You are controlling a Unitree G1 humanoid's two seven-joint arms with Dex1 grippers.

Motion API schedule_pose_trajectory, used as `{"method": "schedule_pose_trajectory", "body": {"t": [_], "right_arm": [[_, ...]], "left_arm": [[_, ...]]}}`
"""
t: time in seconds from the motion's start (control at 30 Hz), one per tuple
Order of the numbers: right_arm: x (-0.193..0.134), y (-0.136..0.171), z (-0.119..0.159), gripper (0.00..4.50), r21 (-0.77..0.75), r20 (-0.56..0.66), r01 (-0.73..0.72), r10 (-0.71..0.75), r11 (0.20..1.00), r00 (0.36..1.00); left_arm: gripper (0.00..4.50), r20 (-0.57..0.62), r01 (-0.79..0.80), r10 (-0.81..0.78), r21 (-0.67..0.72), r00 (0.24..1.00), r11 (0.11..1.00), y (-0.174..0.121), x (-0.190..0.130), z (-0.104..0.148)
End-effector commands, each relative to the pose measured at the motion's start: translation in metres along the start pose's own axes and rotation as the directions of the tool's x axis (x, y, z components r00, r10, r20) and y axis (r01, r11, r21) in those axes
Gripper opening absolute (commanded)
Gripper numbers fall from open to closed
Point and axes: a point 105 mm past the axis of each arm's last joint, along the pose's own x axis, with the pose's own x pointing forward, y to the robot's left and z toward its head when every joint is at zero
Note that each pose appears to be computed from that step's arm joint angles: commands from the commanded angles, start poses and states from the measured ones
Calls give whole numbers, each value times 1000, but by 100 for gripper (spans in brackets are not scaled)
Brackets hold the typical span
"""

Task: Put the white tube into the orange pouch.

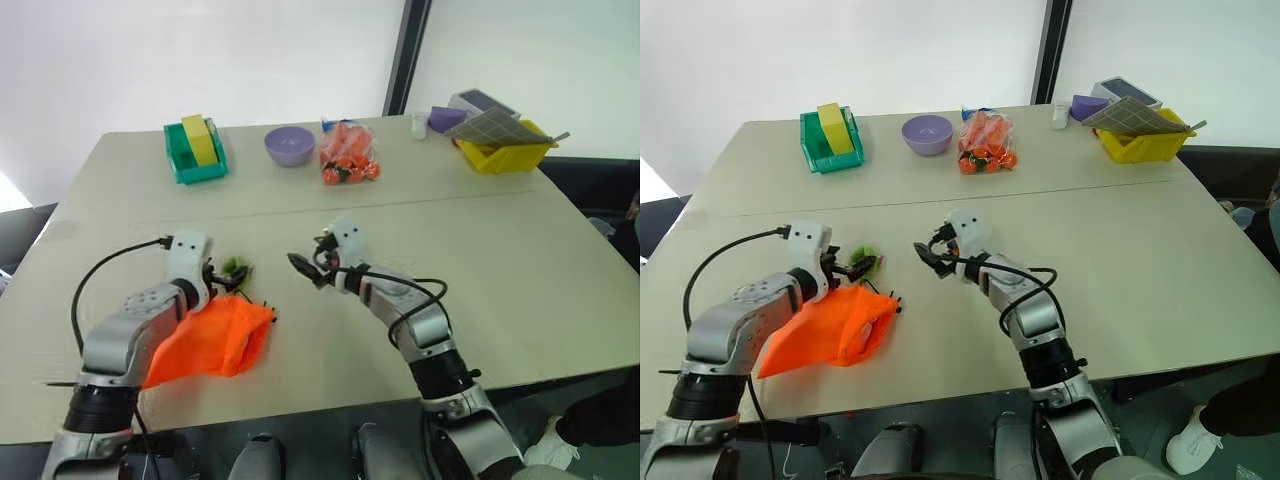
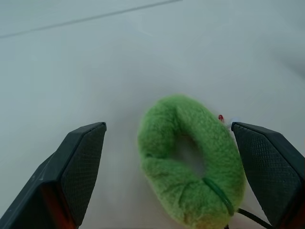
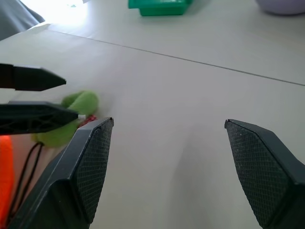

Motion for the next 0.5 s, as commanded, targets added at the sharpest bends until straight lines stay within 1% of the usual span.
{"method": "schedule_pose_trajectory", "body": {"t": [0.03,0.07,0.1,0.13,0.2,0.27,0.33,0.43,0.5], "right_arm": [[-10,-4,23,394,-19,81,19,-18,1000,997],[-12,-7,24,394,-19,83,32,-30,999,996],[-14,-9,25,394,-19,84,41,-39,999,996],[-15,-11,25,394,-20,85,49,-47,999,995],[-18,-14,26,394,-21,87,63,-61,998,994],[-22,-18,27,394,-19,89,78,-76,997,993],[-25,-21,27,394,-19,85,87,-85,996,993],[-30,-24,26,394,-24,72,89,-87,996,994],[-34,-25,23,394,-31,54,80,-79,996,995]], "left_arm": [[357,-12,92,-93,-50,996,995,-18,4,1],[316,-11,112,-113,-57,994,992,-23,5,2],[259,-10,128,-129,-64,992,990,-27,6,2],[218,-6,147,-148,-70,989,987,-31,7,3],[106,14,193,-193,-83,981,978,-42,9,7],[7,40,269,-267,-81,963,960,-60,11,13],[2,53,352,-349,-63,936,934,-80,12,16],[2,56,424,-423,-3,904,906,-98,13,17],[2,86,469,-468,5,880,883,-106,11,21]]}}
